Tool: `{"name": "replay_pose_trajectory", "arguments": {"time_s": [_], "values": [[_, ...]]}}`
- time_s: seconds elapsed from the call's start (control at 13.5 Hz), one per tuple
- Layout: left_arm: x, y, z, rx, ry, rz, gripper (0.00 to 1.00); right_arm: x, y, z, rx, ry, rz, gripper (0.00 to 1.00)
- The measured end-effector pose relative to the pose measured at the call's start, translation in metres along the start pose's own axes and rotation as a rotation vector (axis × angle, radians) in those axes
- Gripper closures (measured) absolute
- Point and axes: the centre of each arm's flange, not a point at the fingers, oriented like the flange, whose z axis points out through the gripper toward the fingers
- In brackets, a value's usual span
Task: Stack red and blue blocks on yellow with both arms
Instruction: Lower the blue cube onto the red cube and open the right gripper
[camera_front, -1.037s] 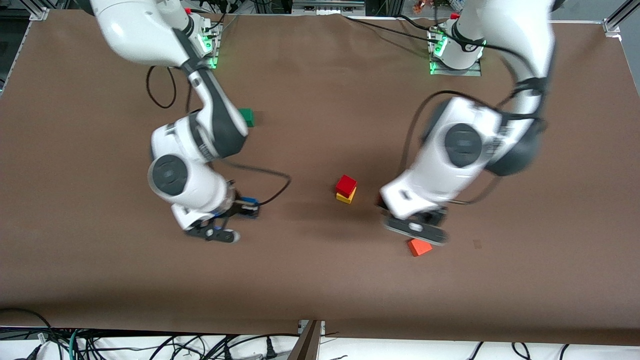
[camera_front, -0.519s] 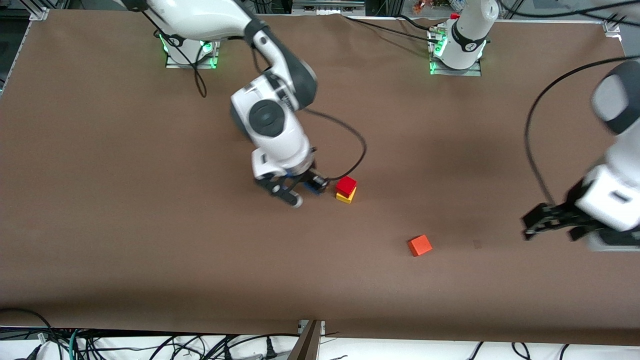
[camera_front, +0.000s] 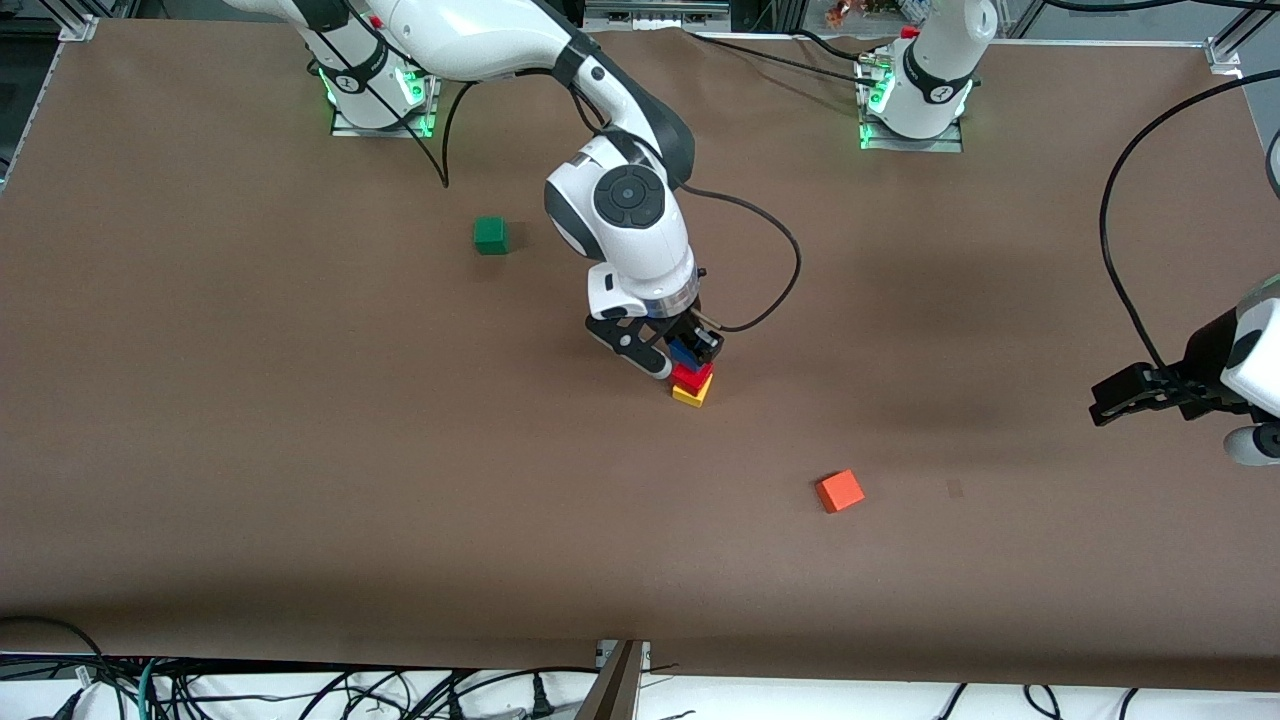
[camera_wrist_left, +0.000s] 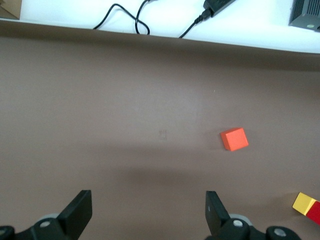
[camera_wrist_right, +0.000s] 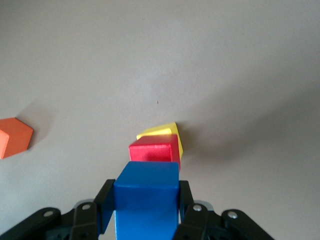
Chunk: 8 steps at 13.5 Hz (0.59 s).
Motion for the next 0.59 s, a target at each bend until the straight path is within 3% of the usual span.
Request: {"name": "replay_pose_trajectory", "arguments": {"time_s": [0.3, 0.59], "values": [[-0.02, 0.004, 0.0, 0.013, -0.127, 0.011, 0.0, -0.005, 0.001, 0.013, -0.004, 0.028, -0.03, 0.45], [-0.049, 0.003, -0.011, 0.031, -0.179, 0.012, 0.0, -0.005, 0.0, 0.013, 0.01, 0.031, -0.03, 0.45]]}}
